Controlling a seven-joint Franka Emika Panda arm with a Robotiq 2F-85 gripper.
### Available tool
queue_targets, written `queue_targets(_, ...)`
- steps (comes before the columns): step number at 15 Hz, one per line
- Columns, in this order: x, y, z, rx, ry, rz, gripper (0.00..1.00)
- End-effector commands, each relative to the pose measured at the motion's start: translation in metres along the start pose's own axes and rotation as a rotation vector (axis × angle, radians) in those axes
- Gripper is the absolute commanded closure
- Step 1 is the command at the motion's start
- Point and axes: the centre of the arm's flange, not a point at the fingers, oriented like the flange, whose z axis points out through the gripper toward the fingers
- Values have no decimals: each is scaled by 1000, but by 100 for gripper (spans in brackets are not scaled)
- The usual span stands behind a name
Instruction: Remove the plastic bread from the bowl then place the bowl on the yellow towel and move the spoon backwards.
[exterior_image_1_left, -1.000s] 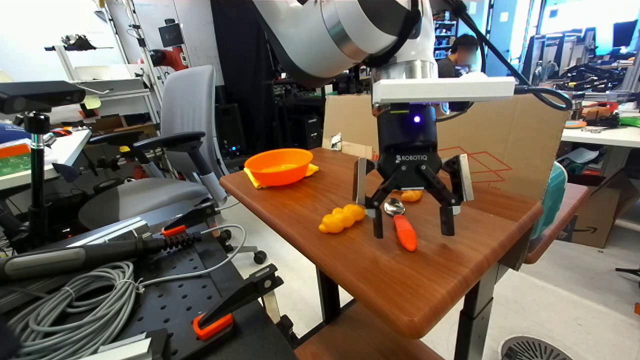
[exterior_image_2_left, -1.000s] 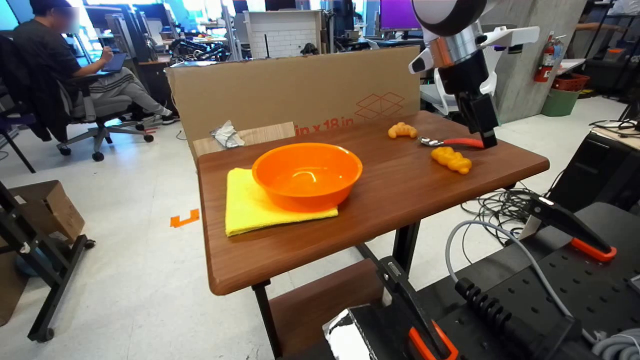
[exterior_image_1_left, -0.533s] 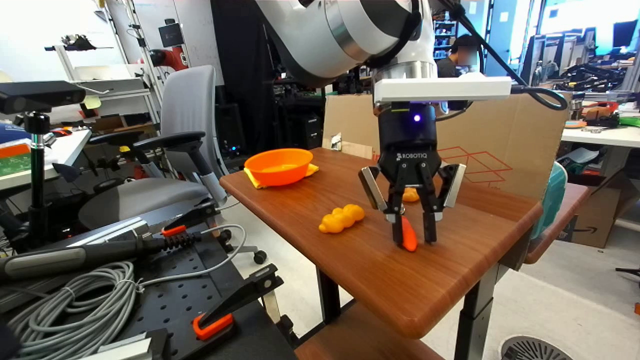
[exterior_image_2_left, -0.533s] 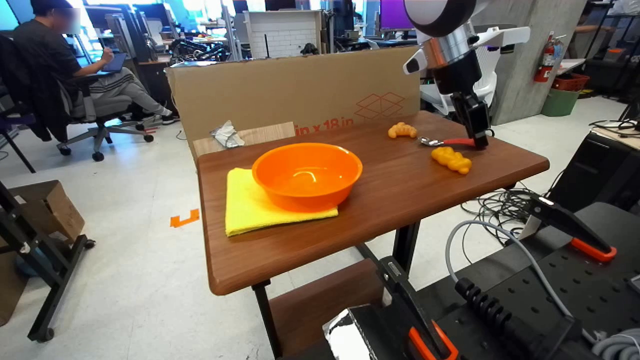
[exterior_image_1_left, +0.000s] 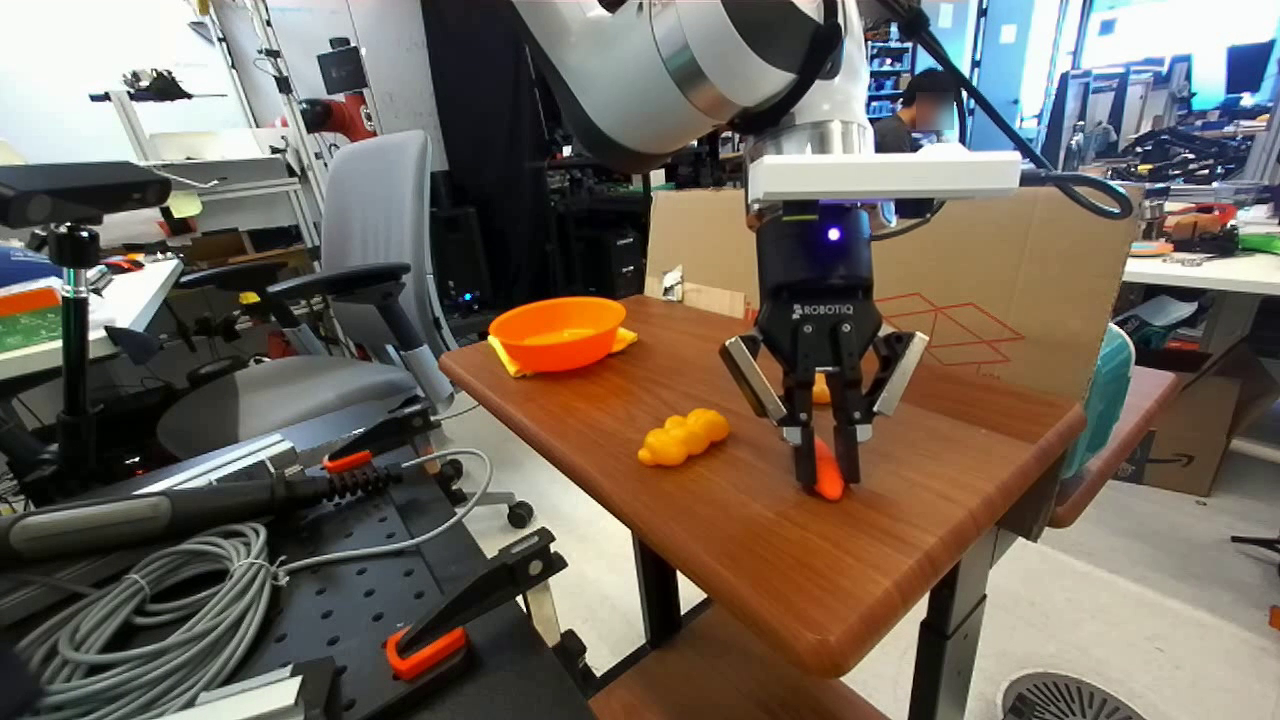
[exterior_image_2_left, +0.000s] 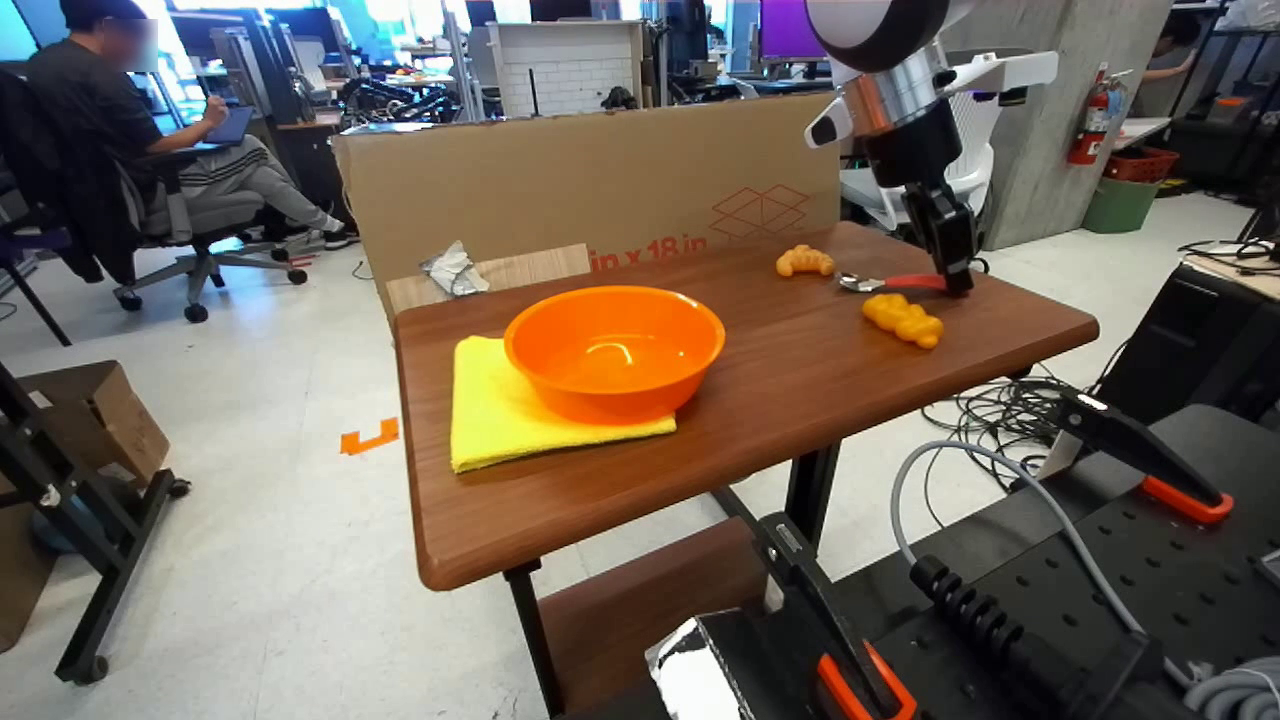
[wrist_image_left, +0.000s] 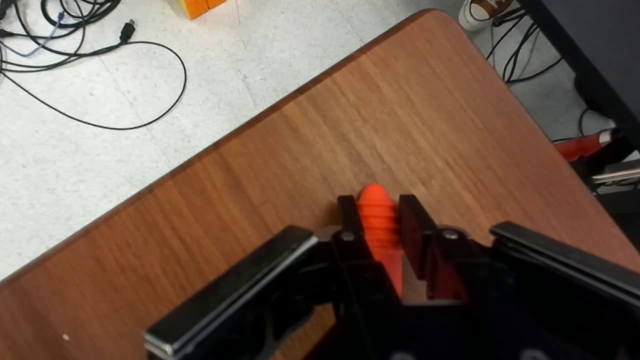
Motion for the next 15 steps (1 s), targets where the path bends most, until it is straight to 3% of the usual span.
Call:
queue_targets(1,-1,5,-10,15,9,16,94)
queue_targets(9,-12,-1,-59,-16,85,46,94)
queue_targets(15,6,-10,-115,-69,133,46,94)
